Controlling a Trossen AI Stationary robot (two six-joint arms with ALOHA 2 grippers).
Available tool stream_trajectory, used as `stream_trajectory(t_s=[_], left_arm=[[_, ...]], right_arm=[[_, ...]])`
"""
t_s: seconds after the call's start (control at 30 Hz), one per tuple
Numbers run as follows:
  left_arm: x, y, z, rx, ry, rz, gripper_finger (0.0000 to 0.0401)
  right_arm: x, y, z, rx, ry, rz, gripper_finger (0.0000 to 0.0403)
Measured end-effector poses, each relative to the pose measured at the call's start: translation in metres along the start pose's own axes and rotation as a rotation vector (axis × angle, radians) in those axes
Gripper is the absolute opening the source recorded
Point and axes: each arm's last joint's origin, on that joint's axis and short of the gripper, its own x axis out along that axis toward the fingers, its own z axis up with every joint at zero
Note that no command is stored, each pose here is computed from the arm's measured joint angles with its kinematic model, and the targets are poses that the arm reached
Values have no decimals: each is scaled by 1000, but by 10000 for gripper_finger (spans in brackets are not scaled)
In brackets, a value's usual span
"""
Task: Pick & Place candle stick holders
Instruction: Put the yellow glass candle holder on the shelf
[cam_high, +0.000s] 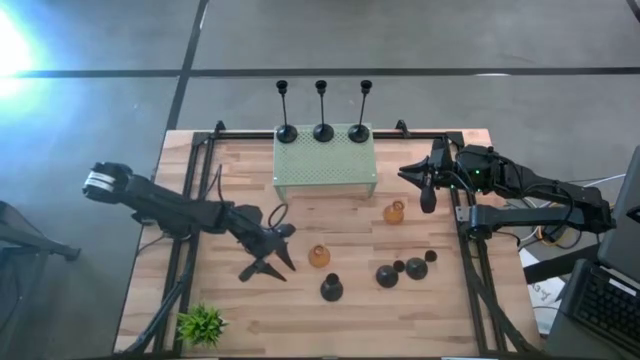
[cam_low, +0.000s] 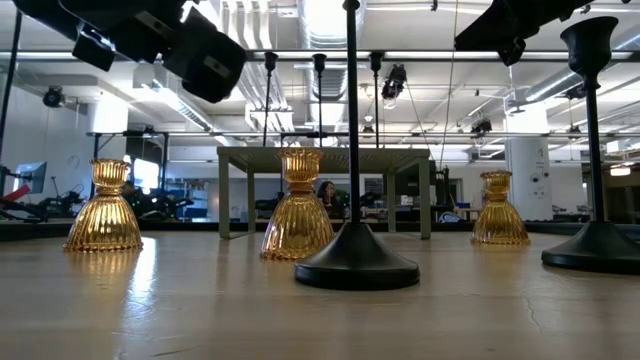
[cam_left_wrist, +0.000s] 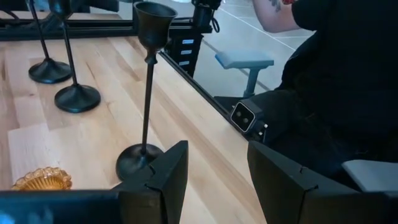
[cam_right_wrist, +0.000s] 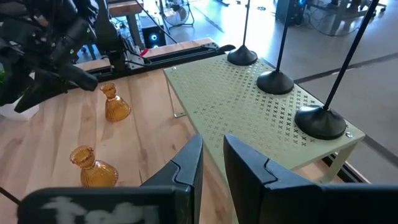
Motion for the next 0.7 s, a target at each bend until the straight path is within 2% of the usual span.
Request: stream_trajectory(t_s=[0.3, 0.5, 0.7], left_arm=[[1, 0, 6, 29, -14, 0, 170], [-16, -7, 14, 55, -37, 30, 170], [-41, -16, 19, 94, 0, 202, 170]], right_arm=[[0, 0, -1, 3, 5, 6, 56], [-9, 2, -12, 24, 109, 65, 56], [-18, 9, -18, 43, 151, 118, 52]])
